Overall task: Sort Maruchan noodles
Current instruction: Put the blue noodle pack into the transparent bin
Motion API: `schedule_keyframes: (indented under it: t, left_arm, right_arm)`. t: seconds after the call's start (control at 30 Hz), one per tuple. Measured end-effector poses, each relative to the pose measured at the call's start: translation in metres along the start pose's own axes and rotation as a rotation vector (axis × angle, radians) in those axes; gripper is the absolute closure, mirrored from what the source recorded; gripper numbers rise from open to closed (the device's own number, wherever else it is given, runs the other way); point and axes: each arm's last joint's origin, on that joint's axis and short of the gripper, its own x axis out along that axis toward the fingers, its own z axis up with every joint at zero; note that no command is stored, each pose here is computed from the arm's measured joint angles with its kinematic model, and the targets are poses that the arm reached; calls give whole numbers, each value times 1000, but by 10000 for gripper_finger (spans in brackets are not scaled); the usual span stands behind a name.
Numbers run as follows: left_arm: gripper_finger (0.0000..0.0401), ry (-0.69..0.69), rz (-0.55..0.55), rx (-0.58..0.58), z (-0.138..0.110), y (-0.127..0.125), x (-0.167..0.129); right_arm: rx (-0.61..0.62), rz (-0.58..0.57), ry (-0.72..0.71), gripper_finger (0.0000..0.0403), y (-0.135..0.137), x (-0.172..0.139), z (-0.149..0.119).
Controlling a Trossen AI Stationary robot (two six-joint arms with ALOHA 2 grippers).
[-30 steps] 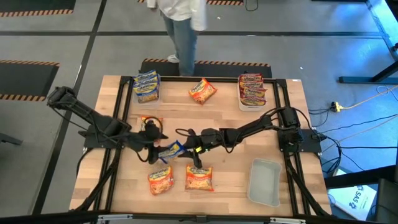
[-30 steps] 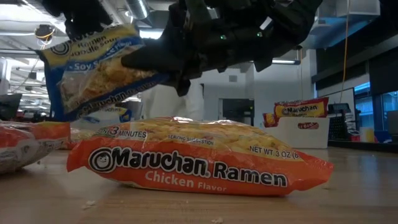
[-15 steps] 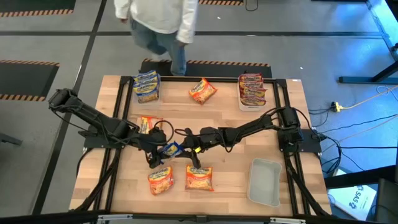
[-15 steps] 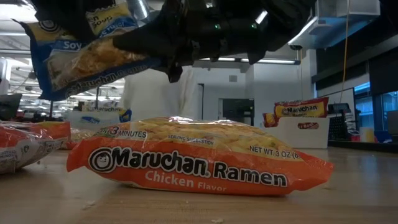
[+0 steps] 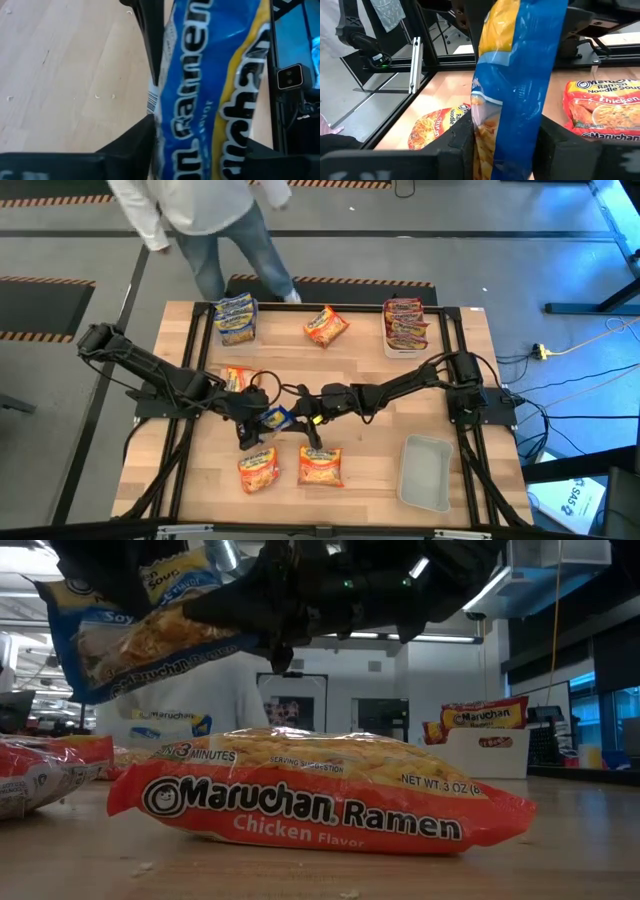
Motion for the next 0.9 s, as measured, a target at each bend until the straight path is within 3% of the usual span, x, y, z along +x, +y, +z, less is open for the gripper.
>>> schedule_keyframes:
  t: [0.17, 0.37, 0.47, 0.67, 0.77, 0.9]
  left_arm:
    - [291, 1, -3, 6, 1, 1, 0]
    - [300, 1, 2, 23, 0, 1, 0]
    - [301, 4, 2, 28, 0, 1, -1]
    - [301, -26, 1, 39, 2, 7, -18]
    - [301, -25, 48, 58, 8, 13, -35]
    - [302, 1, 203, 108, 21, 26, -59]
  right_arm:
    - [1, -2, 0, 255, 0, 0, 0]
    - [28, -16, -1, 217, 0, 0, 0]
    - [37, 7, 57, 193, -3, -5, 3]
    - [59, 46, 228, 157, -9, -42, 33]
    - [17, -1, 279, 148, -6, -57, 31]
    - [6, -29, 293, 146, -5, -71, 13]
